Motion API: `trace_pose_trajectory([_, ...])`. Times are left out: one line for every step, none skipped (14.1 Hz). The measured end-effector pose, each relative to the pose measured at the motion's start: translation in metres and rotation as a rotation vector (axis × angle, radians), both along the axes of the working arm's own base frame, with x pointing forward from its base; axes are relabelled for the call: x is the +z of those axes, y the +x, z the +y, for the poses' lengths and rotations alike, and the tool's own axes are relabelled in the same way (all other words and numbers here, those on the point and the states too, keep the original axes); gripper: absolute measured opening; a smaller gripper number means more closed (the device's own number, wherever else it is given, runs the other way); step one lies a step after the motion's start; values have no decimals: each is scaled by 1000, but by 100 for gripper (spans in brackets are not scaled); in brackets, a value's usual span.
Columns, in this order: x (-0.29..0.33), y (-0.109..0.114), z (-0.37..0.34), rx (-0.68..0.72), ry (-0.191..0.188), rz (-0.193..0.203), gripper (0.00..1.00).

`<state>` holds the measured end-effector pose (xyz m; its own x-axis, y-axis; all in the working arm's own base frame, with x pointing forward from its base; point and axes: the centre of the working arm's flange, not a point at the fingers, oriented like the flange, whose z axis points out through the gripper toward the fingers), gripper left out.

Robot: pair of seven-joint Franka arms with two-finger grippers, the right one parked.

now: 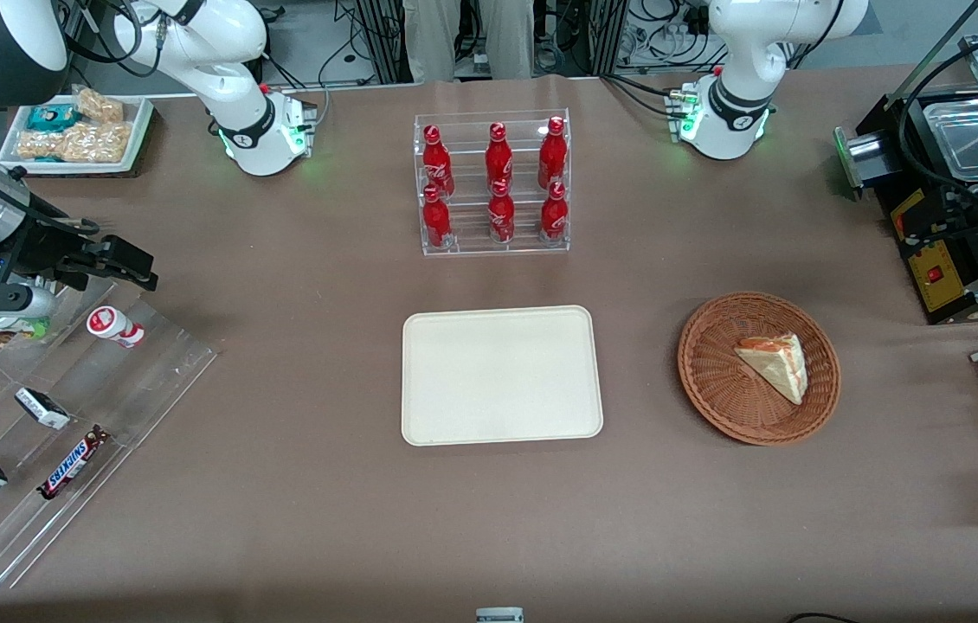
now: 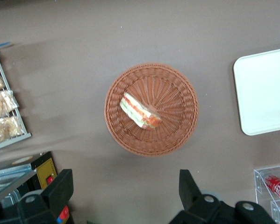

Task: Place sandwich from basket to tray
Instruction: 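Lower the open left gripper over the sandwich in the wicker basket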

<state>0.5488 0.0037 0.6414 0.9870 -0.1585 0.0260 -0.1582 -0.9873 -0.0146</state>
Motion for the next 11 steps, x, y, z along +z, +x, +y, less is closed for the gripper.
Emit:
trace_pose_trajectory([-1,-1,1,2,0,10,100])
trace_pose_trajectory([-3,-2,1,5,-3,25,100])
trace_pose_trajectory([-5,-1,0,9,-5,35,100])
trace_pose_trajectory([-8,0,-1,13,-7,39,100])
trace_pose_trajectory([-9,0,-2,13,-7,43,100])
trace_pose_trajectory([-10,1,-3,13,-7,46,100])
trace_pose_trajectory([-11,1,-3,13,-7,50,100])
trace_pose_trajectory([-11,0,-3,14,-7,52,100])
trace_pose_trajectory([-11,0,-3,14,-7,53,100])
trace_pose_trajectory([-12,0,-3,14,-7,55,100])
trace_pose_trajectory([-12,0,-3,14,-7,57,100])
